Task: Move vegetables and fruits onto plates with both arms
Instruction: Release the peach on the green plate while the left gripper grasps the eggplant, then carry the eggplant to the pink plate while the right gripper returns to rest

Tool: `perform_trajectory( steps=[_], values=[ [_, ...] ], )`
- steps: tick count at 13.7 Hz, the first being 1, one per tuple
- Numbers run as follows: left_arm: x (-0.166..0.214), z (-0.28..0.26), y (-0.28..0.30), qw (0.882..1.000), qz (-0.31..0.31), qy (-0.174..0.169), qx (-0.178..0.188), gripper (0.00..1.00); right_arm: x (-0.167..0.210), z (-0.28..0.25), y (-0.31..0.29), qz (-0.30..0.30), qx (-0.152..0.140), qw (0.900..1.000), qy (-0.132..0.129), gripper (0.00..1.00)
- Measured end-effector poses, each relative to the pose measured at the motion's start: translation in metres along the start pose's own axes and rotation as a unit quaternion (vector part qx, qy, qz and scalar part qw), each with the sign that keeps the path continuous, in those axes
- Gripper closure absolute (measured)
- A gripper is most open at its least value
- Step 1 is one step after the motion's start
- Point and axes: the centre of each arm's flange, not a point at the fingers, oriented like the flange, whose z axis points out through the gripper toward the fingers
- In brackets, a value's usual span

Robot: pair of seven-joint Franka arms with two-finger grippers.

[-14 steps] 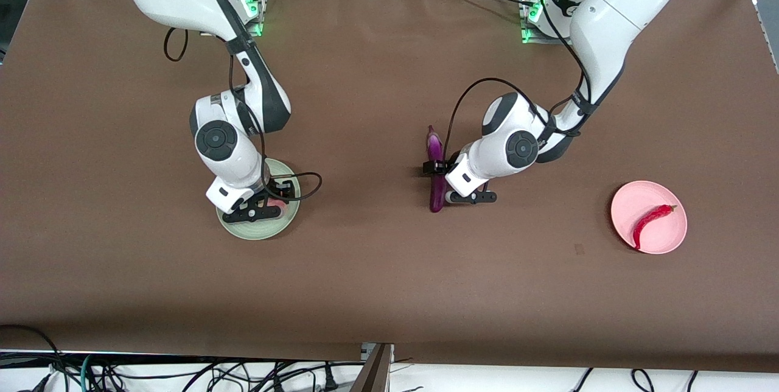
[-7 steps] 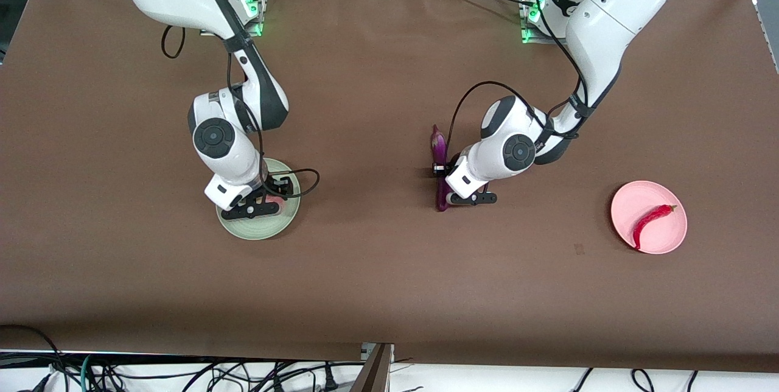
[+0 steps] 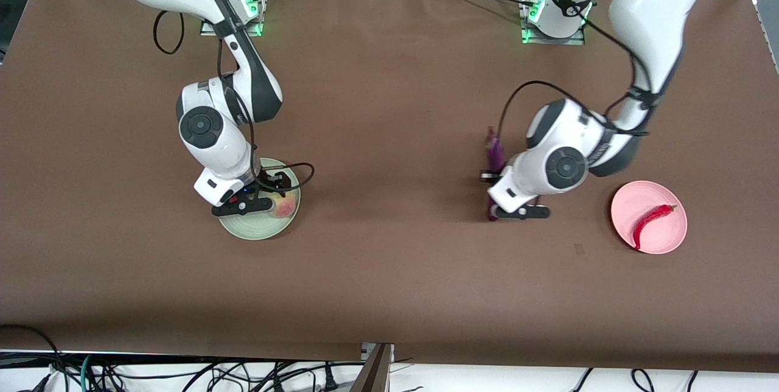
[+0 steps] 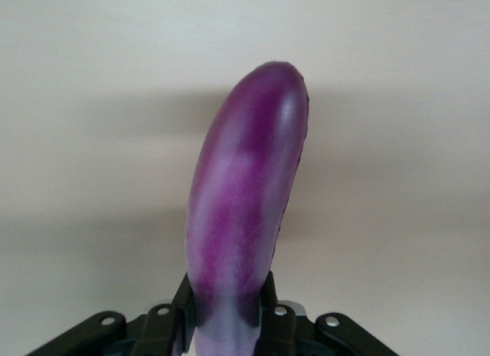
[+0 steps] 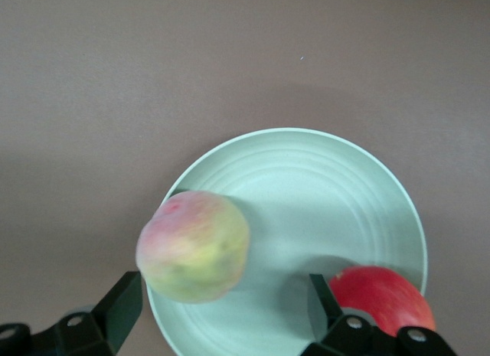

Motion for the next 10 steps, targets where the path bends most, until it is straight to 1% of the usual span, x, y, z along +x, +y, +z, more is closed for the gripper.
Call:
perform_trajectory(
  steps=[1, 2, 3, 4, 5, 7, 8, 10],
  values=[
    [0.002, -0.016, -0.025, 0.999, 0.026, -0.01, 0.032, 0.65, -0.001, -0.011, 0.001, 0.001, 0.0, 1.0, -0.005, 0.03],
    [0.004, -0.025, -0.052, 0.996, 0.062, -0.02, 0.068, 0.65, -0.003, -0.026, 0.003, 0.002, 0.001, 1.0, -0.011, 0.02],
    [0.007, -0.029, -0.081, 0.989, 0.1, -0.028, 0.102, 0.65, -0.004, -0.043, 0.004, 0.006, 0.004, 1.0, -0.017, 0.01],
    [0.011, -0.029, -0.112, 0.982, 0.135, -0.035, 0.126, 0.65, -0.006, -0.061, 0.007, 0.01, 0.008, 1.0, -0.023, 0.01],
    [0.014, -0.028, -0.145, 0.976, 0.161, -0.042, 0.138, 0.65, -0.008, -0.079, 0.011, 0.012, 0.011, 1.0, -0.027, 0.01],
    [0.017, -0.022, -0.209, 0.969, 0.189, -0.059, 0.149, 0.65, -0.014, -0.114, 0.018, 0.012, 0.015, 0.999, -0.027, 0.01],
    [0.017, -0.015, -0.233, 0.966, 0.198, -0.069, 0.153, 0.65, -0.016, -0.129, 0.022, 0.011, 0.016, 0.999, -0.027, 0.0],
    [0.02, 0.003, -0.264, 0.964, 0.204, -0.079, 0.154, 0.65, -0.021, -0.161, 0.032, 0.002, 0.016, 0.999, -0.04, 0.0]
  ],
)
